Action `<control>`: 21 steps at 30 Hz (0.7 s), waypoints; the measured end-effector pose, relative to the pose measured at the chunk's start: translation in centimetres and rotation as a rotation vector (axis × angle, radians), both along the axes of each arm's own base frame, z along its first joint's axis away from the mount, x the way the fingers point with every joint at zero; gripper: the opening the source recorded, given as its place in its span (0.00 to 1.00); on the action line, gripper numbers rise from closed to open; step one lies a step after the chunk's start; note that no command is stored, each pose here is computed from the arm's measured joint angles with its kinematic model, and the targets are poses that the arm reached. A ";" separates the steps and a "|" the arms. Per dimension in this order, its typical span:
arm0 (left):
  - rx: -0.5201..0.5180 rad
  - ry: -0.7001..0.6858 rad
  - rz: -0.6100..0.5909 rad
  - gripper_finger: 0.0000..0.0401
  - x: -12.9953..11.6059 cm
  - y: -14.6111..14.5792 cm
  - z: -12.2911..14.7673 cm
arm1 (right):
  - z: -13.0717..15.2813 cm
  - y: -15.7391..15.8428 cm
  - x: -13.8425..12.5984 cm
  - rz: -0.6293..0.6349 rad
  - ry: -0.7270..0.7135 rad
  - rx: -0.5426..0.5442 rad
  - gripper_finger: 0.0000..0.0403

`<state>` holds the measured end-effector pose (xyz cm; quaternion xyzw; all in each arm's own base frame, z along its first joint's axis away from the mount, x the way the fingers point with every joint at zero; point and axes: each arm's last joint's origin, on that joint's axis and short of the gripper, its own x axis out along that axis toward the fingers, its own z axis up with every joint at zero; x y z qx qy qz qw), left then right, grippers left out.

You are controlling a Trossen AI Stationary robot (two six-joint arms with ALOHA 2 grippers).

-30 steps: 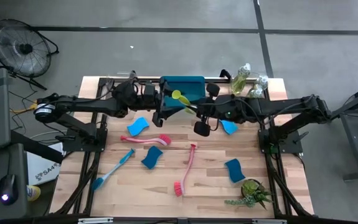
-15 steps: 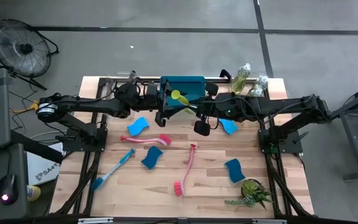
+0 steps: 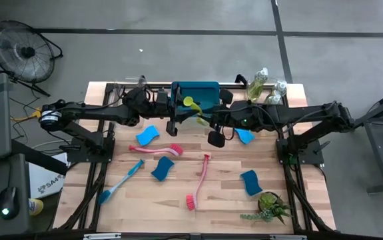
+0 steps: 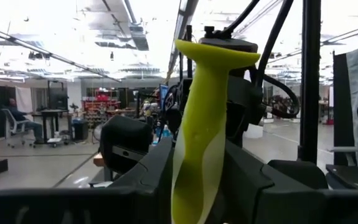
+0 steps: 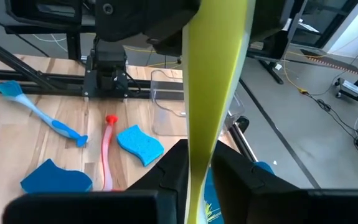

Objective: Pick & Place Kitchen Sink Supplies
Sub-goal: Put the green dish brush into the blue bin

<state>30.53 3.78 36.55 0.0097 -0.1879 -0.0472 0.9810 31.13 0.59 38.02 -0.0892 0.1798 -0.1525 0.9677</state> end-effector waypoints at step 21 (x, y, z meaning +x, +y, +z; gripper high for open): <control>0.006 0.024 0.048 0.23 0.0 0.6 -0.2 | 1.1 -1.2 -1.9 -0.061 -0.062 0.188 0.29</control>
